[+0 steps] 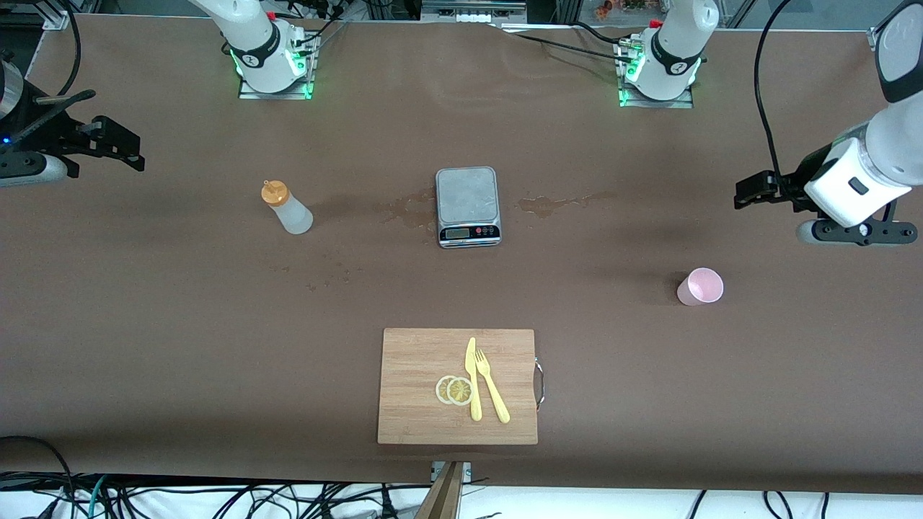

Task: Add sauce to pink cup with both arms
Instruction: 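Lower the left gripper onto the pink cup and grasp it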

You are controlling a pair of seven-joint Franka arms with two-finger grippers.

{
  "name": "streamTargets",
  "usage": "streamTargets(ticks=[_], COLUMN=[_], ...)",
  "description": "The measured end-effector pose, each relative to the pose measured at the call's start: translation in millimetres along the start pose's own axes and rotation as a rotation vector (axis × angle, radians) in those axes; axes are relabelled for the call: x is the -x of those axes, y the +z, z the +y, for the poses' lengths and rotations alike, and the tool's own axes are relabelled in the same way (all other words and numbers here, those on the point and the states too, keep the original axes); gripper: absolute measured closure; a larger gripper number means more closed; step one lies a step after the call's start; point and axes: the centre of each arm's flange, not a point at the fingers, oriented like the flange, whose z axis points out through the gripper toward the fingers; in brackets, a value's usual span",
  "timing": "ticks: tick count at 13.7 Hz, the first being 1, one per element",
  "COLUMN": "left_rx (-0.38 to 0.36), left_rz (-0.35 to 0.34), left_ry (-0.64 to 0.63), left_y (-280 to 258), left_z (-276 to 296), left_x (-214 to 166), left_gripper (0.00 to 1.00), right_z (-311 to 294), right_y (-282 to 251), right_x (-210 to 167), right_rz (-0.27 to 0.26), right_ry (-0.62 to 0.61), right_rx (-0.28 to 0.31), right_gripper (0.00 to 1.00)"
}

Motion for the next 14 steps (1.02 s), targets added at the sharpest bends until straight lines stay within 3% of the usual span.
streamTargets(ticks=[3,8,14], left_rx=[0.006,0.015,0.018], left_rz=[-0.002,0.001,-0.005], left_ry=[-0.007,0.098,0.080], left_y=[28,98,181], left_z=[-21,-57,-81], left_x=[-10,-28,-62], left_gripper=[0.00,0.00,0.00], right_z=[1,5,7], right_y=[0,1,1], right_x=[0,0,0], right_rz=[-0.001,-0.002,-0.003], right_ry=[0.001,0.008,0.013], right_rx=[0.000,0.000,0.000], right_gripper=[0.00,0.00,0.00])
